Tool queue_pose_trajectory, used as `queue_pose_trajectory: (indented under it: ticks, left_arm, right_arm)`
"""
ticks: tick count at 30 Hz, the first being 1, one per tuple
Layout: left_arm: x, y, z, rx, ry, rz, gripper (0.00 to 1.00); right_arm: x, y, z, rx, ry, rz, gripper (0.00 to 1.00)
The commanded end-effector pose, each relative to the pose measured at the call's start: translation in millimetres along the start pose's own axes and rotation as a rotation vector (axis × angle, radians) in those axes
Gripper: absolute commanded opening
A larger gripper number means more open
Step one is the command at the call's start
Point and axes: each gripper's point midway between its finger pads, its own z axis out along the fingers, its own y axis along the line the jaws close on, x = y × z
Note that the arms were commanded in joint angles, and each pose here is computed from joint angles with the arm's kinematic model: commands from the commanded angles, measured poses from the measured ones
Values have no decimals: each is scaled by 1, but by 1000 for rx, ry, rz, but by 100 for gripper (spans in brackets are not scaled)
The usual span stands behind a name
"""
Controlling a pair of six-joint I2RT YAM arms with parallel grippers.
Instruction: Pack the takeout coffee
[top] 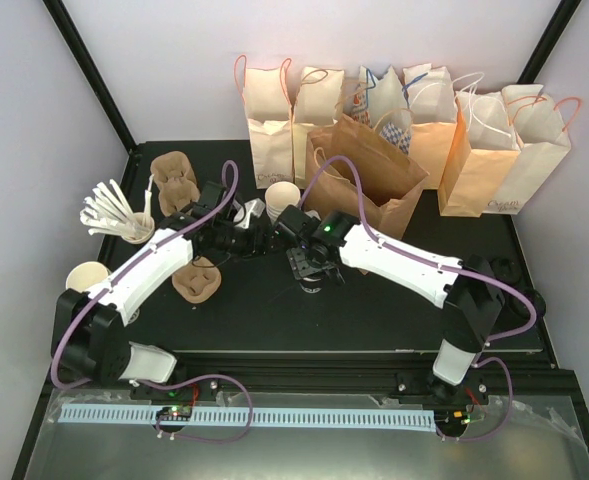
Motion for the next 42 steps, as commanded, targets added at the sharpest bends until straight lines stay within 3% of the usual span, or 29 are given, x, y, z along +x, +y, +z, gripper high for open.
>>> queue_pose_trajectory:
  ticks: [1, 23, 34, 42]
  left_arm:
    - [-10, -15, 4, 91, 0, 4, 80]
    - [-2, -2, 39, 158, 103, -86, 64]
    - [-1, -7, 52, 246, 147, -121, 64]
    - [-2, -7, 60, 286, 163, -157, 69]
  right_arm:
    - [0, -1, 5, 14, 27, -21, 76]
    - [-5, 10, 18, -77, 37, -29, 76]
    - [-8, 14, 22, -83, 28, -53, 77]
    - [-11, 16, 27, -86, 16, -67, 77]
